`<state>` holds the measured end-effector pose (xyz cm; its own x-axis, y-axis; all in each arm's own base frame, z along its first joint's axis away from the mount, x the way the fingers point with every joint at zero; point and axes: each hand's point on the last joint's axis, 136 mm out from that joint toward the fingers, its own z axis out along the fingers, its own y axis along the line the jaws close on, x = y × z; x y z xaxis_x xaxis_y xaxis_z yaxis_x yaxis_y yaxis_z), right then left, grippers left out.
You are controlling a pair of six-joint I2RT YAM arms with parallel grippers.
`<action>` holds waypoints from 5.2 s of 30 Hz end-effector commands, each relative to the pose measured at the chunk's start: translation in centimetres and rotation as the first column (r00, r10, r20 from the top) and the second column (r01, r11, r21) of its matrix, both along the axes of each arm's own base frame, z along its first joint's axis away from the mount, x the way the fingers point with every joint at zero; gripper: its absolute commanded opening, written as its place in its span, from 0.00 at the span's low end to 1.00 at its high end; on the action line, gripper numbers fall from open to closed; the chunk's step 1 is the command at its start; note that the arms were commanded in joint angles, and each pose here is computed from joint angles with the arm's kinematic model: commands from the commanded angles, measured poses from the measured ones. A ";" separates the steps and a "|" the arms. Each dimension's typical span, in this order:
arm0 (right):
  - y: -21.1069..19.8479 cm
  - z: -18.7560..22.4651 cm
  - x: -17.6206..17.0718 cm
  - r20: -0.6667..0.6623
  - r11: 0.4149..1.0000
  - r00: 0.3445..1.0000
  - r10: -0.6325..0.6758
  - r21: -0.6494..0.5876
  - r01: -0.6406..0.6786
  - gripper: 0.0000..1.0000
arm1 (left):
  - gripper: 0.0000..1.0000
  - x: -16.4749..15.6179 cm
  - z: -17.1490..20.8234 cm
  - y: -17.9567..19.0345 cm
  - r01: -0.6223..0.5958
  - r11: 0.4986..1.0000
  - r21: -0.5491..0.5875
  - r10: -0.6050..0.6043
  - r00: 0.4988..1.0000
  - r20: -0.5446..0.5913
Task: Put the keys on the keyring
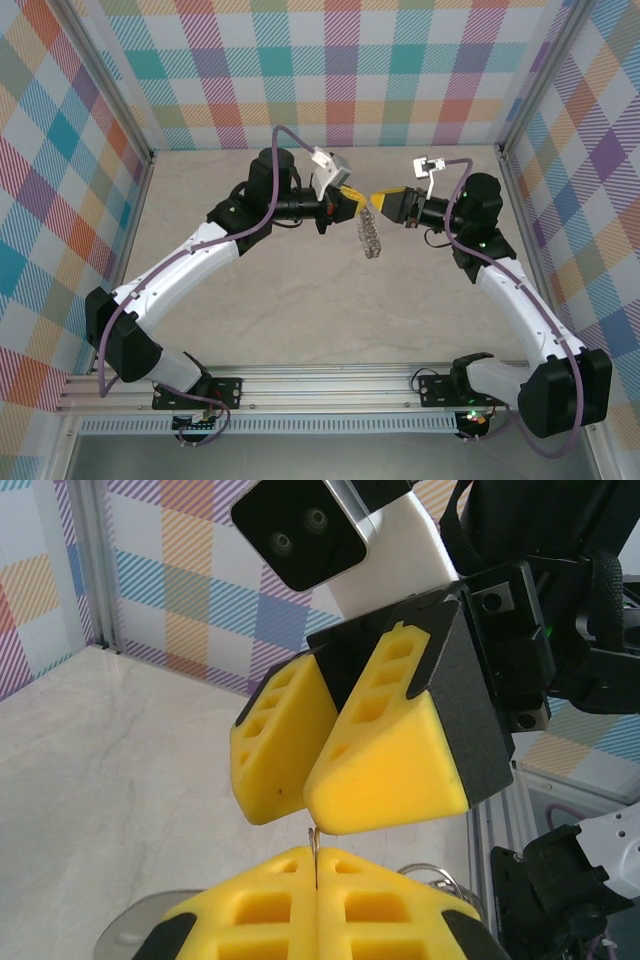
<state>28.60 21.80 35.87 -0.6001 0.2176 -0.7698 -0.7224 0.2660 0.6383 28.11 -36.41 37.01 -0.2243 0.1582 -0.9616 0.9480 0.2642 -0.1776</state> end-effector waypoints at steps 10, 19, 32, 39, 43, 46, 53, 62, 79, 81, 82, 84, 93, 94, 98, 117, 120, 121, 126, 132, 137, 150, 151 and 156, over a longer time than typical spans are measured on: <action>0.9 1.3 -1.4 0.085 0.997 0.993 0.083 -0.003 -0.083 0.34 | 0.00 -0.6 2.8 -0.5 0.038 0.998 -0.050 -0.035 0.998 0.059; 1.0 1.2 -0.8 0.081 0.998 0.994 0.067 -0.001 -0.067 0.23 | 0.00 -1.0 2.8 -0.8 0.058 0.997 -0.051 -0.055 0.997 0.057; 0.8 1.6 -1.2 0.160 0.995 0.983 0.089 -0.060 -0.080 0.00 | 0.00 -1.2 2.9 -0.8 0.055 0.998 -0.031 -0.053 0.997 0.050; 0.1 0.9 -1.3 0.196 0.989 0.974 0.118 -0.109 -0.098 0.00 | 0.34 -0.7 3.4 0.1 -0.003 1.000 0.009 0.003 0.997 0.077; -0.6 0.5 -1.1 0.193 0.991 0.976 0.104 -0.098 -0.087 0.00 | 0.43 -0.2 3.1 0.8 -0.061 0.998 0.014 0.060 0.995 0.081; -1.0 0.4 -0.9 0.192 0.993 0.977 0.094 -0.087 -0.079 0.00 | 0.48 0.5 2.5 1.3 -0.116 0.993 0.013 0.114 0.991 0.074; -1.2 0.5 -1.3 0.193 0.991 0.975 0.114 -0.085 -0.099 0.00 | 0.54 1.6 1.6 1.9 -0.172 0.985 0.021 0.170 0.984 0.058; -1.0 0.3 -2.4 0.185 0.979 0.964 0.192 -0.101 -0.176 0.00 | 0.58 1.3 1.5 1.5 -0.089 0.992 0.085 0.084 0.995 0.059; -0.6 0.0 -3.9 0.192 0.947 0.928 0.318 -0.102 -0.303 0.00 | 0.50 -1.9 0.0 0.4 0.274 0.939 0.207 -0.261 0.961 -0.088; -0.6 0.1 -4.1 0.197 0.945 0.925 0.326 -0.103 -0.311 0.00 | 0.49 -1.9 -0.2 0.3 0.287 0.935 0.208 -0.272 0.957 -0.100; -0.6 0.2 -4.2 0.197 0.944 0.923 0.329 -0.103 -0.314 0.00 | 0.49 -2.0 -0.3 0.3 0.290 0.934 0.208 -0.273 0.956 -0.104; -0.6 0.3 -4.2 0.201 0.943 0.922 0.331 -0.104 -0.316 0.00 | 0.49 -2.0 -0.5 0.1 0.302 0.931 0.204 -0.285 0.952 -0.113; -0.6 0.7 -4.5 0.207 0.936 0.913 0.350 -0.102 -0.336 0.00 | 0.48 -1.9 -0.7 -0.5 0.332 0.925 0.183 -0.310 0.940 -0.141; -0.6 0.7 -4.5 0.207 0.937 0.914 0.349 -0.102 -0.335 0.00 | 0.48 -1.9 -0.7 -0.5 0.333 0.926 0.181 -0.310 0.940 -0.143; -0.6 0.7 -4.6 0.208 0.935 0.911 0.355 -0.101 -0.341 0.00 | 0.48 -1.9 -0.5 -0.7 0.340 0.925 0.169 -0.318 0.937 -0.143; -0.4 0.5 -4.6 0.201 0.929 0.907 0.369 -0.097 -0.356 0.00 | 0.34 -2.0 -0.6 -1.9 0.377 0.914 0.147 -0.355 0.922 -0.156; -0.4 0.6 -4.6 0.201 0.929 0.907 0.370 -0.097 -0.358 0.00 | 0.30 -2.2 -0.4 -1.9 0.384 0.913 0.141 -0.362 0.919 -0.154; -0.4 0.5 -4.6 0.201 0.929 0.907 0.370 -0.097 -0.358 0.00 | 0.29 -2.2 -0.4 -2.0 0.386 0.912 0.140 -0.365 0.918 -0.154; -0.4 0.5 -4.6 0.201 0.930 0.908 0.368 -0.097 -0.355 0.00 | 0.29 -2.5 -0.5 -2.2 0.399 0.907 0.135 -0.377 0.912 -0.162; -0.4 0.5 -4.5 0.202 0.930 0.908 0.368 -0.098 -0.355 0.00 | 0.29 -2.8 -0.7 -2.5 0.415 0.900 0.132 -0.392 0.904 -0.170; -0.3 0.6 -4.4 0.202 0.930 0.908 0.368 -0.097 -0.355 0.00 | 0.12 -3.1 -0.8 -3.0 0.432 0.894 0.120 -0.410 0.895 -0.176; -0.5 0.7 -2.6 0.189 0.968 0.951 0.245 -0.098 -0.230 0.03 | 0.00 -0.9 -0.9 -4.8 0.317 0.946 0.069 -0.295 0.930 -0.221; -0.6 0.7 -2.5 0.190 0.971 0.954 0.232 -0.098 -0.217 0.08 | 0.00 -0.6 -0.9 -4.8 0.297 0.952 0.069 -0.277 0.936 -0.217; -0.8 1.0 -1.7 0.195 0.982 0.964 0.180 -0.092 -0.164 0.16 | 0.00 -0.1 -0.6 -4.6 0.251 0.966 0.065 -0.233 0.951 -0.203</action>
<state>27.79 20.33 34.63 -0.5460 0.0493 -0.8363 -0.8167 0.1910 0.5445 28.64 -39.68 34.88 -0.3822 0.3618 -0.8503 0.9207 0.0709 -0.3837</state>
